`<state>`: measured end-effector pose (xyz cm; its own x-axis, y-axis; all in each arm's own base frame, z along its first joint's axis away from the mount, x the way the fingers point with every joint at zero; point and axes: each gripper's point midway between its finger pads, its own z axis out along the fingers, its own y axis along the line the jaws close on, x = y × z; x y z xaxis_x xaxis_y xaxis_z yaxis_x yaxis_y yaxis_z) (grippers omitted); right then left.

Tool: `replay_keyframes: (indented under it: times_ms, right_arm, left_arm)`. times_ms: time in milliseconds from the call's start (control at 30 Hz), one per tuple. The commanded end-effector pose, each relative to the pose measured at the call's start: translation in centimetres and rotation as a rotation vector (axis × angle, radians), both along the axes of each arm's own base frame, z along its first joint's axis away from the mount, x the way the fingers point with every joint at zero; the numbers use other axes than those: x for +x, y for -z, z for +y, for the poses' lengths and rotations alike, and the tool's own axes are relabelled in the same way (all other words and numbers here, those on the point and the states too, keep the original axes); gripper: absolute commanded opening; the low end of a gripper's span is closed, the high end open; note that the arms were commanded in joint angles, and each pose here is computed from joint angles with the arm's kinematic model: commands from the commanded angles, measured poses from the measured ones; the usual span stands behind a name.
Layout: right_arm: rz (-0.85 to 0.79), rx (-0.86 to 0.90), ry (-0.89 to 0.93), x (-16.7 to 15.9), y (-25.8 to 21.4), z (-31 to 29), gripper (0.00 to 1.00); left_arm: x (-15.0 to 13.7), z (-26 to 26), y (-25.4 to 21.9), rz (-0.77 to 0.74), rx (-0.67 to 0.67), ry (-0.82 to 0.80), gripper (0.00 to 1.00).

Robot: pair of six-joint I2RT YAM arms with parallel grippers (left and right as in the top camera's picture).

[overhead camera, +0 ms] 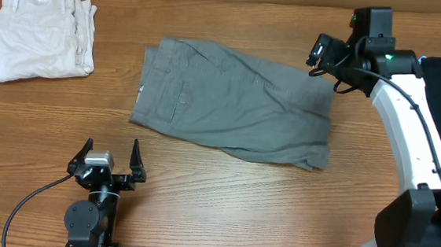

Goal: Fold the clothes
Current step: 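Drag the grey shorts leftward to the table center and release, then grasp the left end of the grey shorts with the left gripper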

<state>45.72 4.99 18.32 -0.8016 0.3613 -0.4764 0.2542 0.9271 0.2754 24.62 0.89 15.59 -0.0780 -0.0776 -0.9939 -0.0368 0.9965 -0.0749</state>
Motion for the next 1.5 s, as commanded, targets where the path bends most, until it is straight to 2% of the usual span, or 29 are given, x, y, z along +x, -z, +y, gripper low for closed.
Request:
replay_keyframes:
  times_ms: [0,133,267,367,533,700,867,1000,1133,1300,1467]
  right_arm:
    - [0.136,0.075,0.0,-1.3,4.3,0.5,1.0]
    - [0.209,0.09,0.045,-1.9,6.2,0.3,1.0]
    - [0.237,0.087,0.046,-2.1,7.0,0.3,1.0]
    - [0.248,0.086,0.047,-2.3,7.2,0.3,1.0]
    - [0.242,0.087,0.049,-2.1,7.2,0.2,1.0]
    - [0.25,0.086,0.05,-2.3,7.3,0.1,1.0]
    - [0.267,0.073,0.057,-2.7,7.4,-0.2,1.0]
    - [0.294,0.038,0.077,-3.4,7.7,-1.0,1.0]
    - [0.307,0.04,0.093,-3.6,7.8,-1.6,1.0]
    - [0.325,0.05,0.119,-4.0,7.9,-2.8,1.0]
    - [0.323,0.051,0.125,-3.9,7.9,-3.0,1.0]
  left_arm:
    - [0.0,0.5,0.0,-0.004,0.02,-0.024,1.0]
    - [0.0,0.4,-0.8,-0.036,0.02,-0.022,1.0]
    - [-0.1,-1.3,-4.4,-0.183,0.055,0.078,1.0]
    - [-0.3,-1.4,-6.6,-0.27,0.087,0.082,1.0]
    - [0.4,-2.3,-7.8,-0.237,0.114,0.132,1.0]
    - [4.0,-3.2,-11.0,-0.109,0.189,0.209,1.0]
    - [10.2,-4.0,-13.8,0.107,0.239,0.315,1.0]
    - [15.6,-3.8,-13.7,0.349,0.201,0.402,1.0]
    - [19.7,-2.7,-13.3,0.502,0.133,0.425,1.0]
    - [24.0,-3.4,-11.7,0.571,0.027,0.547,1.0]
    - [26.0,-4.1,-8.2,0.596,0.014,0.632,1.0]
